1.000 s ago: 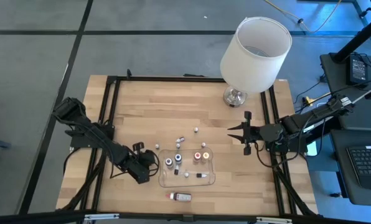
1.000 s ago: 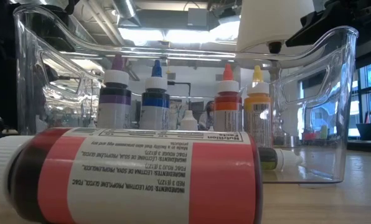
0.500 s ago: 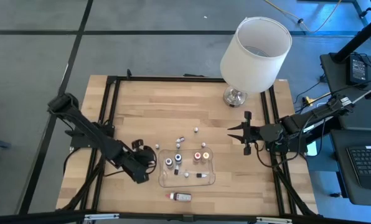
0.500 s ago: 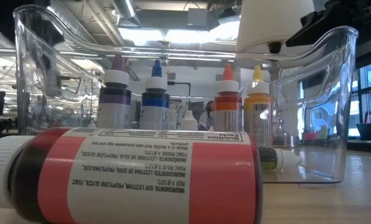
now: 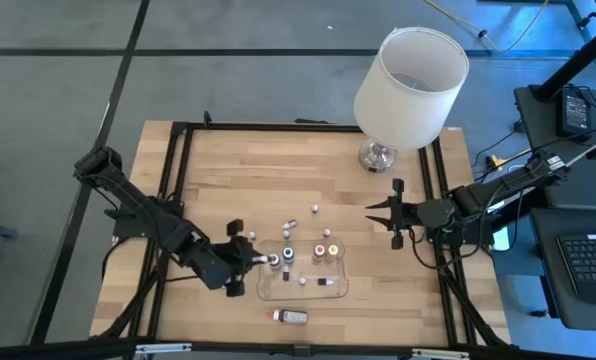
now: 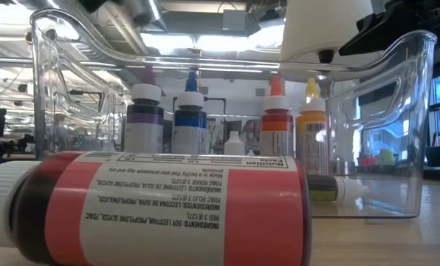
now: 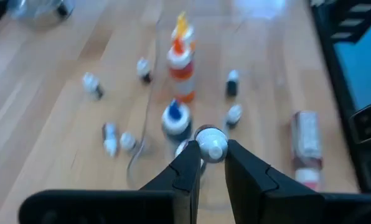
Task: Pick & Place food coloring
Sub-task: Put the small white food coloring bottle into the container, then put the small blue food coloring bottle into the container
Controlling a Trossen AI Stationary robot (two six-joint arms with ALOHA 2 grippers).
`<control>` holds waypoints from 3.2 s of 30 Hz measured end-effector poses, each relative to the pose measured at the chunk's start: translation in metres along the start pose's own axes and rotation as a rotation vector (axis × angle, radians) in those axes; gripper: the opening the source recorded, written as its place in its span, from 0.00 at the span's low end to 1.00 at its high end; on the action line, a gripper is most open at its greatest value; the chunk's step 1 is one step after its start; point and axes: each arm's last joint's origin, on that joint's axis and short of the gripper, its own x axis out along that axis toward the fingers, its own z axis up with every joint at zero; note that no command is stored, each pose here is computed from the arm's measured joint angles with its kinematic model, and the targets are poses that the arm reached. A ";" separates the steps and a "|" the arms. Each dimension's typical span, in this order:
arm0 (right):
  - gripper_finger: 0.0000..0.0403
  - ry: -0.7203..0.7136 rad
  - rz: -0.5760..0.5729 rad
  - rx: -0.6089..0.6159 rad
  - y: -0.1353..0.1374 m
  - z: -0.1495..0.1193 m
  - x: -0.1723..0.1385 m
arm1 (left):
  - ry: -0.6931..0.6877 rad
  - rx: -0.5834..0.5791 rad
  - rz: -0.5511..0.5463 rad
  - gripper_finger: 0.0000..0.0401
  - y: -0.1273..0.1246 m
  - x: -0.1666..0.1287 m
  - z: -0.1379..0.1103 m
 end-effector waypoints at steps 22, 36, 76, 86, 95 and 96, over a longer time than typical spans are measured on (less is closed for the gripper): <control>0.26 0.001 0.000 -0.001 0.000 0.000 0.000 | 0.211 0.086 -0.197 0.15 -0.023 0.081 -0.026; 0.26 0.000 0.000 0.000 0.000 0.000 0.000 | 0.240 0.097 -0.192 0.19 -0.025 0.088 -0.032; 0.26 0.001 0.000 0.000 0.000 0.000 0.000 | 0.317 0.035 -0.274 0.27 -0.011 0.042 -0.006; 0.26 0.001 0.000 -0.001 0.000 0.000 0.000 | 0.423 0.105 -0.174 0.27 0.010 -0.012 -0.024; 0.26 0.001 0.000 -0.001 0.000 0.000 0.000 | 0.500 0.111 -0.146 0.27 -0.009 0.006 -0.064; 0.26 0.000 0.000 -0.001 0.000 0.000 0.000 | 0.509 0.096 -0.138 0.27 -0.011 0.009 -0.067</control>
